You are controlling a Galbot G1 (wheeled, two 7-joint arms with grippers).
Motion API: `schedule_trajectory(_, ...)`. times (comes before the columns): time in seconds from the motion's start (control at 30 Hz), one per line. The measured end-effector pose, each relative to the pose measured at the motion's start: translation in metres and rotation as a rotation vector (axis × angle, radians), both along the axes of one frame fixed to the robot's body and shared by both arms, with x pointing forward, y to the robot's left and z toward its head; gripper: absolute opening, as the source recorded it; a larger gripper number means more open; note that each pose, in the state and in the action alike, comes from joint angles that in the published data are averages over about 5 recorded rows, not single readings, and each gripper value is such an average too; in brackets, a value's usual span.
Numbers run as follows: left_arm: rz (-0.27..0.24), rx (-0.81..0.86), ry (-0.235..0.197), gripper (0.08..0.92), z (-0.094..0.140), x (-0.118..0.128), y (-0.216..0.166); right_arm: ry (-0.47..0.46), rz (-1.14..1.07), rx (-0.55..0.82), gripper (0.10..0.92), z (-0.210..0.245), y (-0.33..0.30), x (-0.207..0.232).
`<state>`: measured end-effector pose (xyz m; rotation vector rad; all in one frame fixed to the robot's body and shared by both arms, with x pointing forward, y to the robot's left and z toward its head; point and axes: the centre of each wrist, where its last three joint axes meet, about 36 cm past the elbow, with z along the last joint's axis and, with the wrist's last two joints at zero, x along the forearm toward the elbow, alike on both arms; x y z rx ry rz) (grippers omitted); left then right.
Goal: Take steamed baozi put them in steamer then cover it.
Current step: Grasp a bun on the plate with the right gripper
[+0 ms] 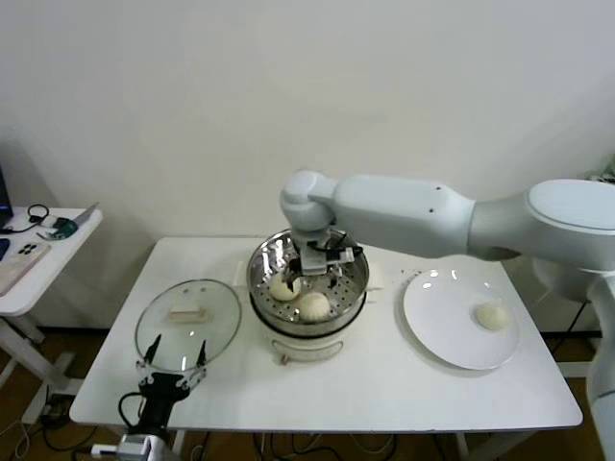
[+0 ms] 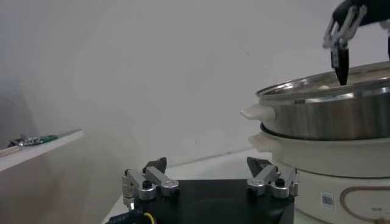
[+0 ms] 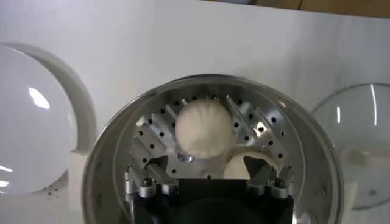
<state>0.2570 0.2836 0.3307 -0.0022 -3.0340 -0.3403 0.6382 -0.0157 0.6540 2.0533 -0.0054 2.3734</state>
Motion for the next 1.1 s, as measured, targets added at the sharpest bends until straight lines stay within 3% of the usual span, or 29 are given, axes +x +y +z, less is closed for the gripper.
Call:
schedule_trajectory(0.27,-0.003,-0.007,-0.015,0.823,0.004,0.002,-0.002,-0.03,-0.312,0.072,0.823,0.042,-0.103,0.031)
schedule_trajectory(0.47,-0.008,-0.01,-0.021,0.823,0.006,0.004,-0.003,-0.009,-0.654,0.162,0.823,0.041,-0.212,0.042)
schedule_trajectory(0.77,-0.017,-0.014,-0.026,0.823,0.01,0.009,-0.009,0.048,-1.111,0.243,0.823,-0.01,-0.359,0.029)
schedule_trajectory(1.1,-0.015,-0.01,-0.03,0.823,0.015,0.012,-0.014,0.046,-1.376,0.215,0.823,-0.081,-0.45,0.014)
